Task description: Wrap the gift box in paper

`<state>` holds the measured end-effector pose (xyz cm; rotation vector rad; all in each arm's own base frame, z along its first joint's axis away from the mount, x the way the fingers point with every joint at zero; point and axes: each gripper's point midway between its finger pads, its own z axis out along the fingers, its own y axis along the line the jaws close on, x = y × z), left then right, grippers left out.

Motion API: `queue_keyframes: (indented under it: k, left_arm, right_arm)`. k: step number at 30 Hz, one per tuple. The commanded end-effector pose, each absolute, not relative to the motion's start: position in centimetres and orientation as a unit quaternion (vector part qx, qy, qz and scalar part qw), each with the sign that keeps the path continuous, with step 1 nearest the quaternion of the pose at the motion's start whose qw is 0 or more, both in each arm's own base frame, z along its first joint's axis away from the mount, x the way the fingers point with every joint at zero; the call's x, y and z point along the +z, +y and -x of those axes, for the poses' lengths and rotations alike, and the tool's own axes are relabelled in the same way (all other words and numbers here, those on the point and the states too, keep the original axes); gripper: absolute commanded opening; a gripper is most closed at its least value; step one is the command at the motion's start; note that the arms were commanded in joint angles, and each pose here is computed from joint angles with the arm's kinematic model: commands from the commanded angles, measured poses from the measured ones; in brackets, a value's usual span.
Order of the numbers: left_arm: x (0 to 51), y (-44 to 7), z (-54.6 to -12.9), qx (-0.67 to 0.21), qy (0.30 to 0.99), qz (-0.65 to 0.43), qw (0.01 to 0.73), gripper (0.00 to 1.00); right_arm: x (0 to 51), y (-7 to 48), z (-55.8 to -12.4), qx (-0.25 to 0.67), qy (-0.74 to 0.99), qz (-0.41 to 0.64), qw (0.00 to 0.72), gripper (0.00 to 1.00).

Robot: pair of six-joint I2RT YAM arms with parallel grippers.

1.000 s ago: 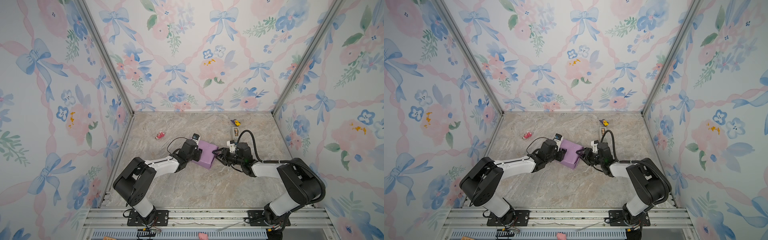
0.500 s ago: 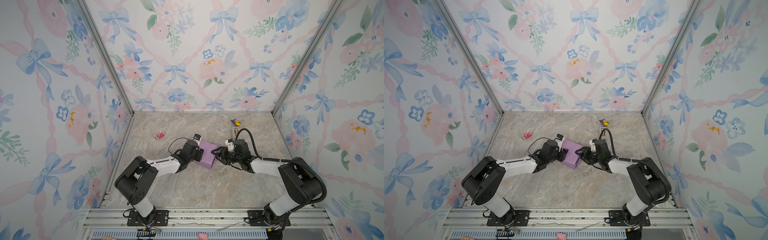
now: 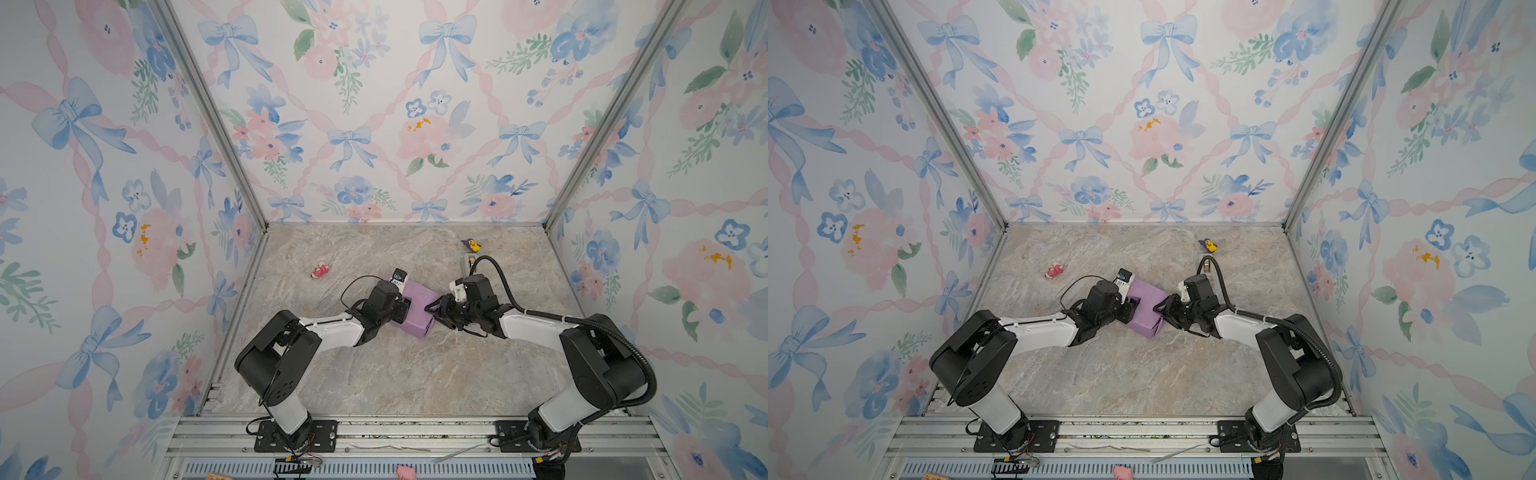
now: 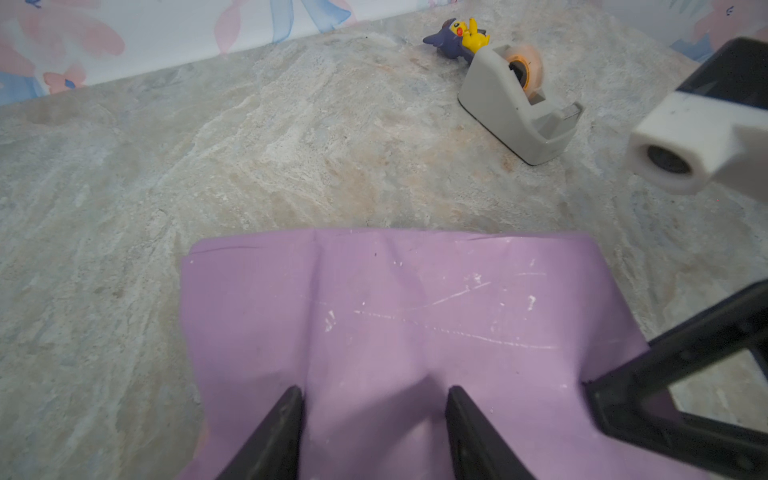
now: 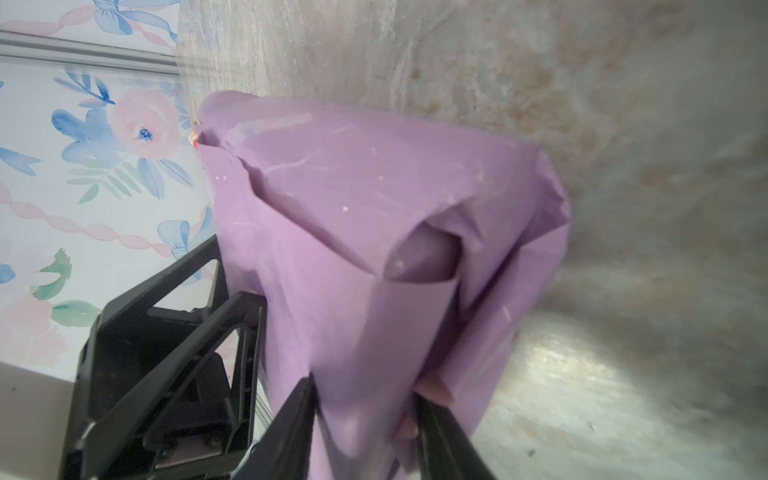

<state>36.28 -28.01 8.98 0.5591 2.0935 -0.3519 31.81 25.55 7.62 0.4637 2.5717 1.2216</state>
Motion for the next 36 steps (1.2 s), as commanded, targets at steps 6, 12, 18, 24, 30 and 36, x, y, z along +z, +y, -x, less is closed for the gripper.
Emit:
queue_keyframes:
  k: [6,12,18,24,30,36]
  left_arm:
    - [1.0,-30.1,-32.6,-0.141,0.865,-0.342,0.340,0.56]
    - [3.0,-31.9,-33.4,-0.157,0.837,-0.368,0.373,0.58]
    - [9.4,-32.0,-33.6,-0.152,0.782,-0.404,0.450,0.78]
    - [14.5,-33.0,-29.4,-0.183,0.673,-0.510,0.503,0.84]
    - [10.7,-33.4,-25.2,-0.125,0.628,-0.593,0.489,0.86]
    - [10.6,-33.5,-26.9,-0.040,0.664,-0.518,0.538,0.87]
  right_arm:
    - [7.5,25.5,-30.5,0.413,0.883,-0.186,0.124,0.29]
    - [7.1,24.4,-30.1,0.398,0.883,-0.211,0.130,0.22]
    - [7.0,24.3,-30.5,0.397,0.881,-0.222,0.129,0.19]
    - [6.8,24.3,-30.4,0.398,0.880,-0.226,0.126,0.19]
    - [6.6,24.5,-30.5,0.403,0.877,-0.230,0.121,0.19]
    - [6.5,24.5,-30.3,0.409,0.872,-0.242,0.119,0.18]
